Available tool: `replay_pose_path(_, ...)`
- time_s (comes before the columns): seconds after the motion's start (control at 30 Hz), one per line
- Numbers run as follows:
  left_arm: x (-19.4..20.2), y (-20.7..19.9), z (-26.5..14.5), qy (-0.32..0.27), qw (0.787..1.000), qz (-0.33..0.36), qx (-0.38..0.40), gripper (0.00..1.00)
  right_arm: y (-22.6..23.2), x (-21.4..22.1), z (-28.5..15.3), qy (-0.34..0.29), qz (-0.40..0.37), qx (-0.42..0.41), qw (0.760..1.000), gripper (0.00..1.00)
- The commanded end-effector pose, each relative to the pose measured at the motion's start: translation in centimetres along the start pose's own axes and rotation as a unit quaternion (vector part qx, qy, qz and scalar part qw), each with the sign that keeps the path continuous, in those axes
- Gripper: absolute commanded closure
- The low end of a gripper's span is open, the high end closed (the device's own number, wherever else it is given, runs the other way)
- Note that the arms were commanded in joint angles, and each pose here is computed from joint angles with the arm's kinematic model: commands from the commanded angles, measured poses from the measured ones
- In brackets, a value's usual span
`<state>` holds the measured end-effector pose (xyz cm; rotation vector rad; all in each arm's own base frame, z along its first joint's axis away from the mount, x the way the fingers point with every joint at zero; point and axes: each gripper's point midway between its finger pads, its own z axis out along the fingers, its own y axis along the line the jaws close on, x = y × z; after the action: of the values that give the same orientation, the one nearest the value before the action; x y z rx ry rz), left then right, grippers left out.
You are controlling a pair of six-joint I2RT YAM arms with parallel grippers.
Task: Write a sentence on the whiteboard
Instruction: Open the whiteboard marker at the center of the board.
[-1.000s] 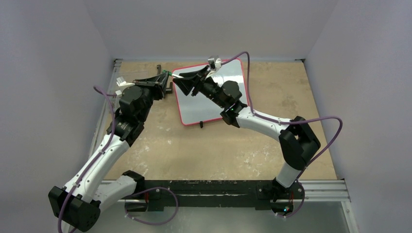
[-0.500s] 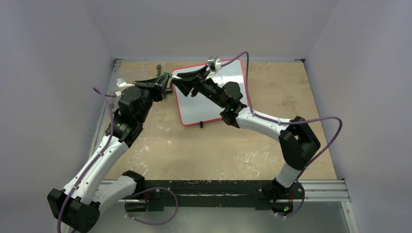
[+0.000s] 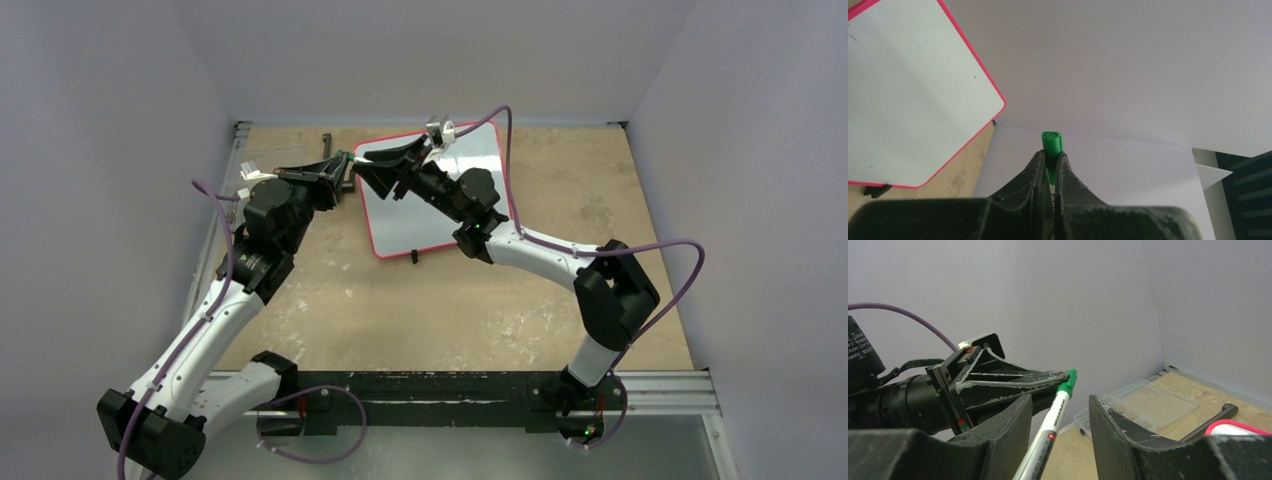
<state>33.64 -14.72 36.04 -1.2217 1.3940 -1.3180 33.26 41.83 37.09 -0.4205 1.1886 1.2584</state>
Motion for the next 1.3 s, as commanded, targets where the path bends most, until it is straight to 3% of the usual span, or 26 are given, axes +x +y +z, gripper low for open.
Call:
replay_pose_path(0.0, 1.2, -1.9, -0.9, 0.032, 0.999, 0.015, 0.021, 1.0, 0.9, -2.8, 0.1, -0.033, -0.015, -0.002, 0.999, 1.0)
replay_pose_path(0.23, 1.0, -2.2, -1.1, 0.028, 0.999, 0.018, 0.034, 1.0, 0.0, -2.2, -0.2, -0.017, 0.0, 0.027, 0.999, 0.97)
replay_pose_path(0.27, 0.9, -2.2, -1.1, 0.024, 0.999, 0.022, 0.034, 1.0, -0.1, -2.0, -0.2, -0.01, 0.003, 0.029, 1.0, 0.84)
replay_pose_path(0.33, 0.6, -2.2, -1.2, 0.017, 0.999, 0.027, 0.033, 1.0, 0.3, -1.8, -0.1, 0.0, 0.004, 0.021, 1.0, 0.37)
replay_pose_path(0.37, 0.5, -2.3, -1.3, 0.014, 0.999, 0.026, 0.034, 1.0, 0.3, -1.7, -0.1, 0.002, 0.006, 0.019, 1.0, 0.2)
replay_pose_path(0.43, 0.3, -2.4, -1.3, 0.009, 0.999, 0.026, 0.036, 1.0, 0.6, -1.6, -0.2, 0.006, 0.007, 0.014, 1.0, 0.08)
replay_pose_path(0.57, 0.3, -2.6, -1.3, 0.008, 0.999, 0.023, 0.04, 1.0, 0.8, -1.7, -0.3, 0.006, 0.007, 0.011, 1.0, 0.06)
replay_pose_path(0.67, 0.3, -2.6, -1.3, 0.01, 0.999, 0.022, 0.04, 1.0, 0.7, -1.9, -0.4, 0.002, 0.005, 0.012, 1.0, 0.1)
replay_pose_path(0.8, 0.0, -2.5, -1.5, 0.003, 0.999, 0.023, 0.036, 1.0, 0.8, -1.9, -0.5, 0.003, 0.004, 0.014, 1.0, 0.24)
replay_pose_path(0.93, -0.3, -2.4, -1.7, -0.002, 0.999, 0.026, 0.034, 1.0, 0.6, -2.2, -0.7, -0.001, 0.001, 0.021, 1.0, 0.52)
replay_pose_path(1.0, -0.2, -2.4, -1.7, -0.002, 0.999, 0.028, 0.034, 1.0, 0.6, -2.4, -0.7, -0.001, 0.001, 0.026, 1.0, 0.58)
replay_pose_path(1.03, -0.2, -2.3, -1.7, -0.001, 0.999, 0.028, 0.033, 1.0, 0.5, -2.5, -0.7, 0.0, 0.001, 0.029, 1.0, 0.56)
replay_pose_path(1.17, -0.5, -2.5, -1.9, -0.007, 0.999, 0.033, 0.034, 1.0, 0.5, -2.4, -0.7, 0.015, -0.002, 0.034, 0.999, 0.26)
replay_pose_path(1.27, -0.5, -2.6, -2.0, -0.008, 0.999, 0.037, 0.035, 1.0, 0.6, -2.3, -0.8, 0.02, -0.003, 0.032, 0.999, 0.25)
